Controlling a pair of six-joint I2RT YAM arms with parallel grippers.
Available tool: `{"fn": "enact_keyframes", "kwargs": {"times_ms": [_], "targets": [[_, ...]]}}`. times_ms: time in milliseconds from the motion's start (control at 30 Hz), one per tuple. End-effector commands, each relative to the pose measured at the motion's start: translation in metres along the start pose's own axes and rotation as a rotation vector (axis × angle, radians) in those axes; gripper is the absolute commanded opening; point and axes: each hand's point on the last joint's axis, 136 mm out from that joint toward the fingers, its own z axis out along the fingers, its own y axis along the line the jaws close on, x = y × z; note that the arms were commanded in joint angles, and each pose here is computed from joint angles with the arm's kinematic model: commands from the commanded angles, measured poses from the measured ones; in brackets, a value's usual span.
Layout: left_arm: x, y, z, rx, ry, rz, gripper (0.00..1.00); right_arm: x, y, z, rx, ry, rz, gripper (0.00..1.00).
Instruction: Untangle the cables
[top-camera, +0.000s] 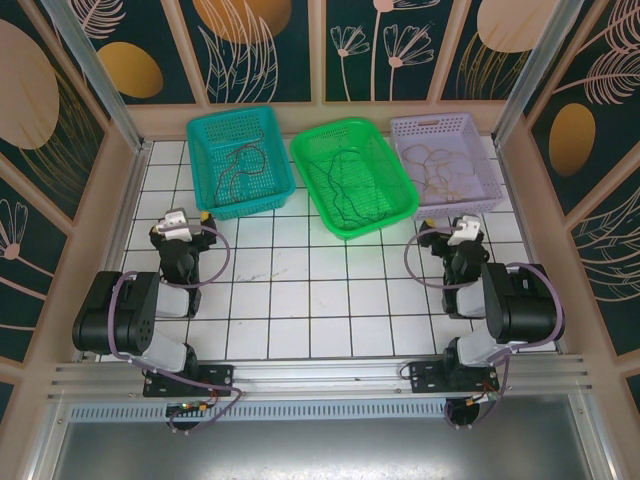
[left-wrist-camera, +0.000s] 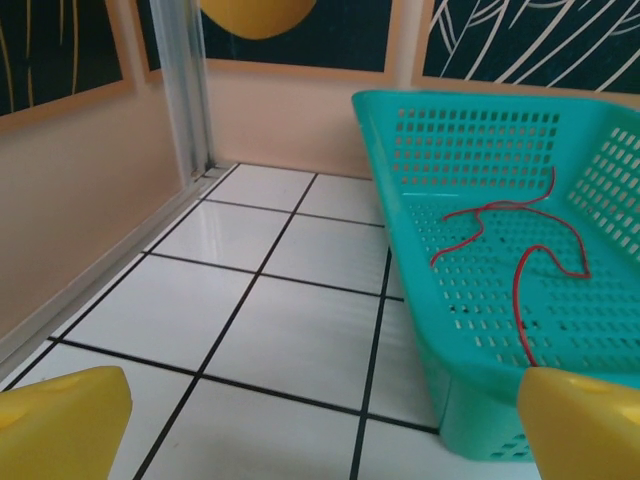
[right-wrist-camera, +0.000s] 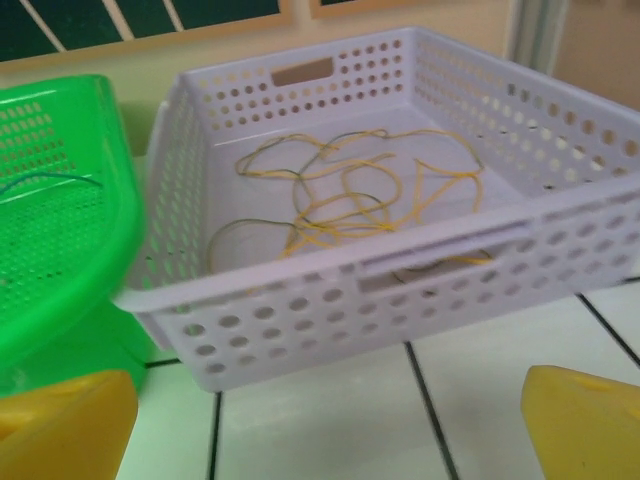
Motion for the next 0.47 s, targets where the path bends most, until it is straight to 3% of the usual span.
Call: {"fn": "enact_keyframes", "kwargs": {"times_ms": [0, 433], "targets": [[-0.0065, -0.0030, 0.0019, 0.023, -0.022, 0.000, 0.99, -0.0131, 0.0009, 0.0091, -0.005, -0.027, -0.010, 0.99], [-0.0067, -0.0030, 0.0017, 0.023, -0.023, 0.000, 0.99, -0.0130, 0.0002, 0.0090, -0.007, -0.026, -0.011, 0.99]]}}
